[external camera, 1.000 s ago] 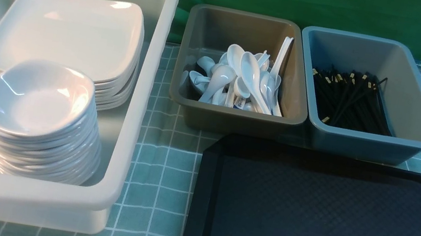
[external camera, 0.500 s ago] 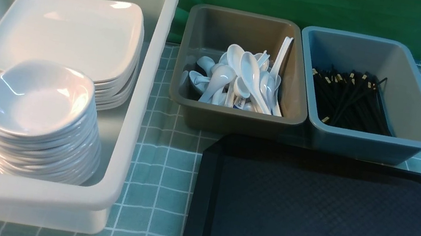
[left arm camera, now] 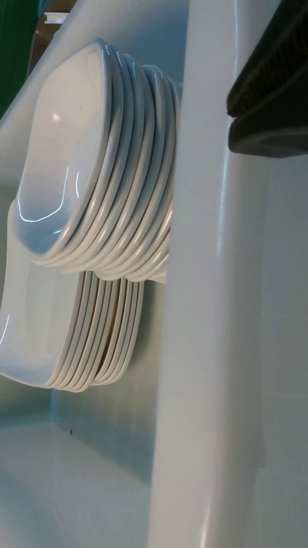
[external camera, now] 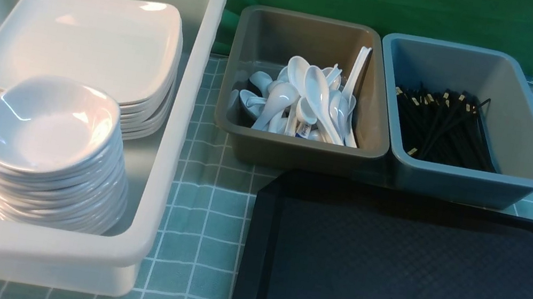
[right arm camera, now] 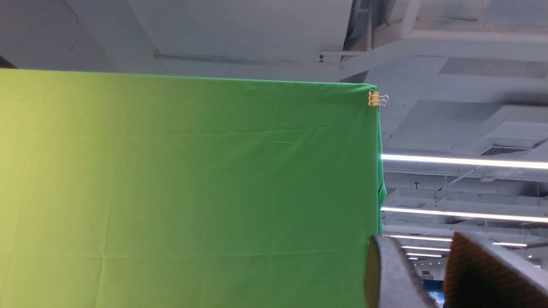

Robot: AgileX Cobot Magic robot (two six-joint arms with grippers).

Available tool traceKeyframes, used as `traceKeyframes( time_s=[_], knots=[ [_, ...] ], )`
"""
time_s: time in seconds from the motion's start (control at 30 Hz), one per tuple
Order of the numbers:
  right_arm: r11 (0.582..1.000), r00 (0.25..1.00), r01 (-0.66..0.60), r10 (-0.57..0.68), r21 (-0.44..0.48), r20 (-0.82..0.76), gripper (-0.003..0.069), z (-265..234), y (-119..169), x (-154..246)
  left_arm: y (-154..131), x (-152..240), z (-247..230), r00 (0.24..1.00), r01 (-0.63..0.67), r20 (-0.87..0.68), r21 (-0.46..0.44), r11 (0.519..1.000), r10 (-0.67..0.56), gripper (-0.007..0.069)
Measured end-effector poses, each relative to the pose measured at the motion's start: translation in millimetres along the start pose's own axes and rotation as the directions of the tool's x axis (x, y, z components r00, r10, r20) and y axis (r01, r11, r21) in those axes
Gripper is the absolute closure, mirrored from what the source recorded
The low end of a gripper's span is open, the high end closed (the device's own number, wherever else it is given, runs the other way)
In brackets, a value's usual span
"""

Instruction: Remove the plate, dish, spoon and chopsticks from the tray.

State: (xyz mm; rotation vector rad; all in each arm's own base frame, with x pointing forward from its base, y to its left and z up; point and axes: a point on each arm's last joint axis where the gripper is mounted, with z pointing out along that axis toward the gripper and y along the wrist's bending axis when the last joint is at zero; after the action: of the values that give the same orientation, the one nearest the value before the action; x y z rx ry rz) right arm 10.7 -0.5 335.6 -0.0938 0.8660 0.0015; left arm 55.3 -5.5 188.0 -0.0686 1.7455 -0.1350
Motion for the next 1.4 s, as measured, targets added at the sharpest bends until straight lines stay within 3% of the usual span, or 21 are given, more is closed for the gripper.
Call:
traceKeyframes(
  time_s=[0.43,0.6,0.7,0.77,0.8,0.87,0.97,1.17,1.4],
  knots=[
    [1.000,1.000,0.001,-0.001,-0.001,-0.006,0.0417,0,0,1,0,0,0,1.000,0.000,0.000,0.000,1.000,0.000,0.0613],
    [0.999,0.989,0.032,-0.037,-0.033,-0.143,0.0417,-1,3,13,0,0,0,1.000,0.000,0.000,0.000,1.000,0.000,0.0613],
    [0.991,0.901,0.054,-0.100,-0.118,-0.421,0.0417,-9,8,39,0,0,0,1.000,-0.002,0.000,0.000,1.000,0.002,0.0613],
    [0.979,0.788,0.059,-0.166,-0.195,-0.593,0.0417,-21,11,60,0,0,0,1.000,-0.002,0.000,0.000,1.000,0.002,0.0613],
    [0.978,0.778,0.059,-0.172,-0.202,-0.605,0.0417,-22,12,62,0,0,0,1.000,-0.002,0.000,0.000,1.000,0.002,0.0613],
    [0.960,0.667,0.028,-0.225,-0.278,-0.710,0.0417,-38,15,89,0,0,0,1.000,-0.002,0.000,0.000,1.000,0.002,0.0613],
    [0.963,0.605,0.037,-0.234,-0.267,-0.761,0.0417,-52,18,117,0,0,0,1.000,-0.002,0.001,-0.006,1.000,0.002,0.0613],
    [0.991,0.514,0.025,-0.129,-0.135,-0.848,0.0417,-73,16,149,0,0,0,1.000,-0.018,-0.001,0.001,1.000,0.018,0.0613],
    [0.995,0.501,0.043,-0.102,-0.092,-0.859,0.0417,-73,14,150,0,0,0,1.000,-0.019,-0.001,0.001,1.000,0.019,0.0613]
  ],
)
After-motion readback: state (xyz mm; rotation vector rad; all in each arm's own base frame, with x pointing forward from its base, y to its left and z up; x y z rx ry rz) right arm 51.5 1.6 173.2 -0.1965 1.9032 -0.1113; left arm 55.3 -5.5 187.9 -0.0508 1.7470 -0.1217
